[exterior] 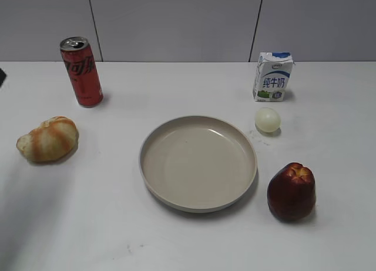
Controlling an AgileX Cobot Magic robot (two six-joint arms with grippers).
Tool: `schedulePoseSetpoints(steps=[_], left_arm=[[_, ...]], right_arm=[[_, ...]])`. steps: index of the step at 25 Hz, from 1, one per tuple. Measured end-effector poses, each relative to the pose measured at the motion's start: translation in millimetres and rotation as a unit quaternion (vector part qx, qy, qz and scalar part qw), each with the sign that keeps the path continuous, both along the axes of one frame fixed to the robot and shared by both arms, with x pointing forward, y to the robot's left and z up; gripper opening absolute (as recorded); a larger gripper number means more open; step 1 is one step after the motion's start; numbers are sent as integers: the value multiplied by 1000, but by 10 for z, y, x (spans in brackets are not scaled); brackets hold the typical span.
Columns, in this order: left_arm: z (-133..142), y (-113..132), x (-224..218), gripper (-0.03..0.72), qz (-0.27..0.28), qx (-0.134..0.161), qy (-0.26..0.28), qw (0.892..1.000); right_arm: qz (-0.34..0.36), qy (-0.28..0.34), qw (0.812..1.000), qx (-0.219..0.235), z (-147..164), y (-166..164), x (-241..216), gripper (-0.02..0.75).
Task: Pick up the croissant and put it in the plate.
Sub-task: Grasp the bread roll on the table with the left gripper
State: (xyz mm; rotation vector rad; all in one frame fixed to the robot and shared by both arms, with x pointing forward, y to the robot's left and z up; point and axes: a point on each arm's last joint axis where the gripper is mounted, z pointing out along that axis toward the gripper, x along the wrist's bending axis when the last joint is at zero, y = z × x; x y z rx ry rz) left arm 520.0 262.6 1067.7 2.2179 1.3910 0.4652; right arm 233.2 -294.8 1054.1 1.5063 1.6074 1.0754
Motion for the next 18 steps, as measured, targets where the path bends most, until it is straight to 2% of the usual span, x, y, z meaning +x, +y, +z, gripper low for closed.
schedulePoseSetpoints(steps=[4, 8, 14, 18], left_arm=[[-368, -234, 424, 693, -44, 9, 93, 995], [-762, -406, 672, 689, -65, 16, 153, 986], [-1321, -423, 831, 683, -70, 41, 208, 975], [-1578, -428, 891, 671, -66, 45, 221, 972]], right_arm=[[0, 0, 1000, 0, 0, 0, 0, 588], [0, 0, 1000, 0, 0, 0, 0, 588], [0, 0, 1000, 0, 0, 0, 0, 588], [0, 0, 1000, 0, 0, 0, 0, 588]])
